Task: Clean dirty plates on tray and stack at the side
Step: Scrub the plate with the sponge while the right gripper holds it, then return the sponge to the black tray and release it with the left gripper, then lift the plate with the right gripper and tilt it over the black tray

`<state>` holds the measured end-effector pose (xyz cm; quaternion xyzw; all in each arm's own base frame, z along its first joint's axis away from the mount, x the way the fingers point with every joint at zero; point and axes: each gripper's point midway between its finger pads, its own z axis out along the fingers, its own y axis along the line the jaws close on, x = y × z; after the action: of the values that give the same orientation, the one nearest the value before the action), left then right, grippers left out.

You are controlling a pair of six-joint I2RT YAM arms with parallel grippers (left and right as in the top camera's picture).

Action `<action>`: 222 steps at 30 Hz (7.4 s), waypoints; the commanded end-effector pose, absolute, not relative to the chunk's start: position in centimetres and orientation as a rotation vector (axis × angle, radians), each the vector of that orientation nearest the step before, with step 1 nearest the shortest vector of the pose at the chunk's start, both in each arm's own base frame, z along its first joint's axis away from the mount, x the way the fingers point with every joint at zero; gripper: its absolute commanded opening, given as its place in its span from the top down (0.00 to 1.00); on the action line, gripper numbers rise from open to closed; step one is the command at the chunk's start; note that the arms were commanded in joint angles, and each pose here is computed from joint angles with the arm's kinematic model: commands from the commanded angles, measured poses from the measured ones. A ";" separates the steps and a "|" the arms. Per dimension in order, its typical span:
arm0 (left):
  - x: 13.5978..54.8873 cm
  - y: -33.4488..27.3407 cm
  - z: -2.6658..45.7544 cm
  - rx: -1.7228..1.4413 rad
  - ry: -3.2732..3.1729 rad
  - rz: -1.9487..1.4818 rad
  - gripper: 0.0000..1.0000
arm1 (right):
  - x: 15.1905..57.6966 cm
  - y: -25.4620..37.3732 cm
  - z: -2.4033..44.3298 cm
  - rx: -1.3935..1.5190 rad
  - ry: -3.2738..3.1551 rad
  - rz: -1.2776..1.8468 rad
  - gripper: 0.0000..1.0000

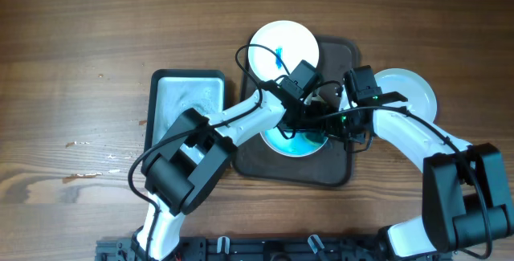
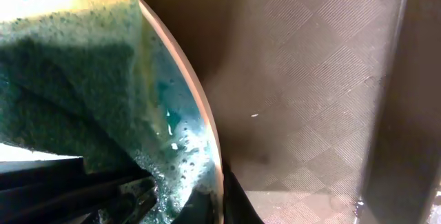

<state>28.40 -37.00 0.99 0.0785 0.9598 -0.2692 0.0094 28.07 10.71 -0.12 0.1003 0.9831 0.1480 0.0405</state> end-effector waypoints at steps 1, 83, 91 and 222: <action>25.5 -35.4 -2.0 0.198 3.167 -0.745 0.96 | 26.9 9.9 -1.6 0.278 3.066 0.354 0.95; 27.9 -35.6 1.0 0.254 3.042 -0.839 0.96 | 26.8 9.9 -1.6 0.269 3.071 0.351 0.96; 25.1 -36.4 -0.1 0.260 3.114 -0.765 0.96 | 26.8 9.9 -1.6 0.269 3.071 0.351 0.96; 21.7 2.3 24.6 -0.746 2.357 -0.234 0.00 | 28.6 33.5 30.3 -0.431 1.708 -0.628 0.96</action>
<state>21.70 2.01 23.91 -0.2835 0.9017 -0.0950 0.3124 28.75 34.04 27.83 -0.2107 0.7396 -0.2766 0.5763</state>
